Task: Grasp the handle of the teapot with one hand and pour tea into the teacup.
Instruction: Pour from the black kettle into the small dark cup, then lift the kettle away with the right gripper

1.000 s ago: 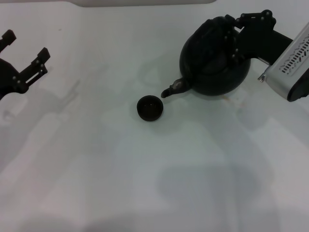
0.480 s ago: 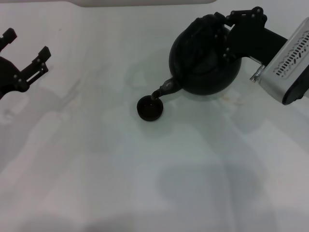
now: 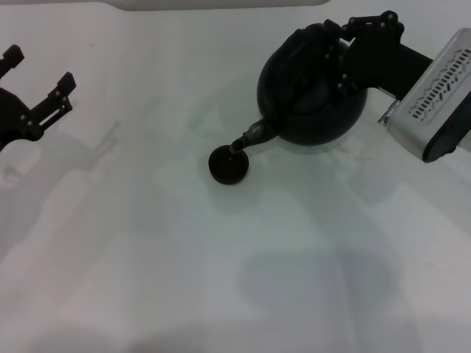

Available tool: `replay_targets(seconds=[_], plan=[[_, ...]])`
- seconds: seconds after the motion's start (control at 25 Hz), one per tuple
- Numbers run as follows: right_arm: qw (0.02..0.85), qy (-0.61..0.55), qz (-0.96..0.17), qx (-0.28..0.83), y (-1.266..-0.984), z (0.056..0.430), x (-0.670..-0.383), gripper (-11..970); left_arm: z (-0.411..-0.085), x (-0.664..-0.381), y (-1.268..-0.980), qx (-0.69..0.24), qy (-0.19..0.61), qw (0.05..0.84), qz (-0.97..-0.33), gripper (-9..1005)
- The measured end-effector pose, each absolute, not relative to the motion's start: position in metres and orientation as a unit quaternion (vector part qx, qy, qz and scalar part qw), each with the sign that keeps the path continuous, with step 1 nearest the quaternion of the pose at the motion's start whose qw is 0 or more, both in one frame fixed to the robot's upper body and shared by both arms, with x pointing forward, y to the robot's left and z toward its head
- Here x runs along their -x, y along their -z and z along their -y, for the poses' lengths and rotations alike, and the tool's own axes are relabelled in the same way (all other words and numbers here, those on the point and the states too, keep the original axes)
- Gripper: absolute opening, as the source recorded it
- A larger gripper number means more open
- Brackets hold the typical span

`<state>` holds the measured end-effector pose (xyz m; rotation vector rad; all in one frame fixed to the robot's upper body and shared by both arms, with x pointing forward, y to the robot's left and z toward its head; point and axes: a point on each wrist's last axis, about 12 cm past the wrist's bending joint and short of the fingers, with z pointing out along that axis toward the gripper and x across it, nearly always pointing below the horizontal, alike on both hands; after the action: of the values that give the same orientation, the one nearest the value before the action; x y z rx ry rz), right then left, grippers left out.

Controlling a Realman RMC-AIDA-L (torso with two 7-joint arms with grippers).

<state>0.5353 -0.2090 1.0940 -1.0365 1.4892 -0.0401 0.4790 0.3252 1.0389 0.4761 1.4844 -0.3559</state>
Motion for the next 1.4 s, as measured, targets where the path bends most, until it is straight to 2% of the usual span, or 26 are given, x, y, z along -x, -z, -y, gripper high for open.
replay_targets(seconds=[1.4], plan=[[0.611,0.081,-0.61,0.498,-1.103,0.185,-0.527,101,-0.324,-0.481,-1.035,-0.214,0.15,0.693,-0.672,875]])
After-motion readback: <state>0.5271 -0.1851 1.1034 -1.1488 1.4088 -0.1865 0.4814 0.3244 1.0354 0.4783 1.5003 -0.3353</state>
